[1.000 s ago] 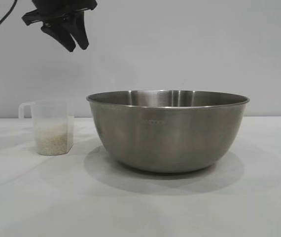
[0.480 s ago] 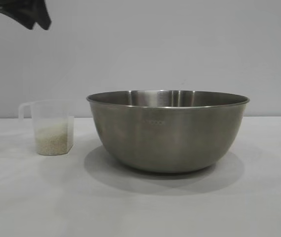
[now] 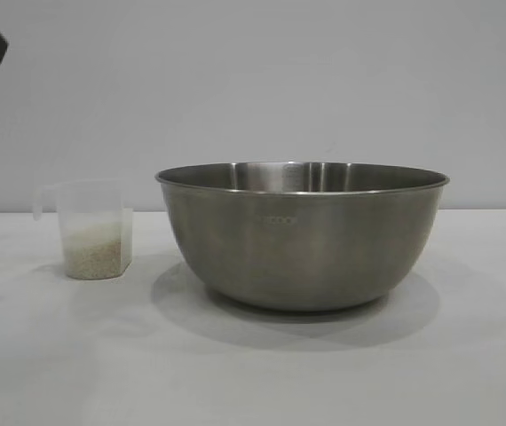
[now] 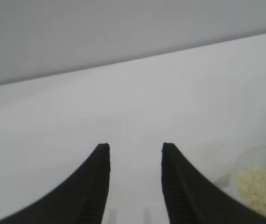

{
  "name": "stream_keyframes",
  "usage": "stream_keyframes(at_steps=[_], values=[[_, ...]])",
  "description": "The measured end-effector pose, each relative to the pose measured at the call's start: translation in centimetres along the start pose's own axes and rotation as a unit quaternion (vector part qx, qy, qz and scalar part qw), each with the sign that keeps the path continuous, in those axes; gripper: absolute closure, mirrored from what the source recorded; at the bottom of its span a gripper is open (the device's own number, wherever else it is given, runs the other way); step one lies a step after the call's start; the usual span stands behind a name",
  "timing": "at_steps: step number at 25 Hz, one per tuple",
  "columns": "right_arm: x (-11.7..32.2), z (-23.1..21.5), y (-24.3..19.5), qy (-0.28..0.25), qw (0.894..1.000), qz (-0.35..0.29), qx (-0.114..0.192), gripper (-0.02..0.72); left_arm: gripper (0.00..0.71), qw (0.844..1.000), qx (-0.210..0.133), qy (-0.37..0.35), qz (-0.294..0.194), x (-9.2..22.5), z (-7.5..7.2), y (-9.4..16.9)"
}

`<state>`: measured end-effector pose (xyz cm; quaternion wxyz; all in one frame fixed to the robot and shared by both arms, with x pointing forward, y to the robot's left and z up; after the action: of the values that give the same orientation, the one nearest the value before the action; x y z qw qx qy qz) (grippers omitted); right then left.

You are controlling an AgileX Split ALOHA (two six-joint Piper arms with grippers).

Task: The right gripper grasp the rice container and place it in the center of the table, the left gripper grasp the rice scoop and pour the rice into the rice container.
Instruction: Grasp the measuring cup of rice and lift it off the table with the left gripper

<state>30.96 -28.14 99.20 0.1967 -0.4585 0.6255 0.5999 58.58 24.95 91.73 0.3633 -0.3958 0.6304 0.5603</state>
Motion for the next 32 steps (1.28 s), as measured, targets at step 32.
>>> stream_keyframes(at_steps=[32], values=[[0.0,0.0,0.0,0.000,1.000,0.000,0.000,0.383,0.439,0.995,0.099,-0.010,0.030,11.4,-2.0,-2.4]])
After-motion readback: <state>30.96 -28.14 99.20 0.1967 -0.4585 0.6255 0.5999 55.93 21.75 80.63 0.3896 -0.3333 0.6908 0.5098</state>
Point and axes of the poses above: a point on each arm's last joint axis where the gripper is mounted, y pointing back along that axis away from the gripper, z along the wrist's bending axis when the last joint is at zero, x = y × z, the point moved 9 cm from there along -y, pointing out along that axis toward the gripper, and after that the axes turned 13 degrees about y, right-handed, at the moved point
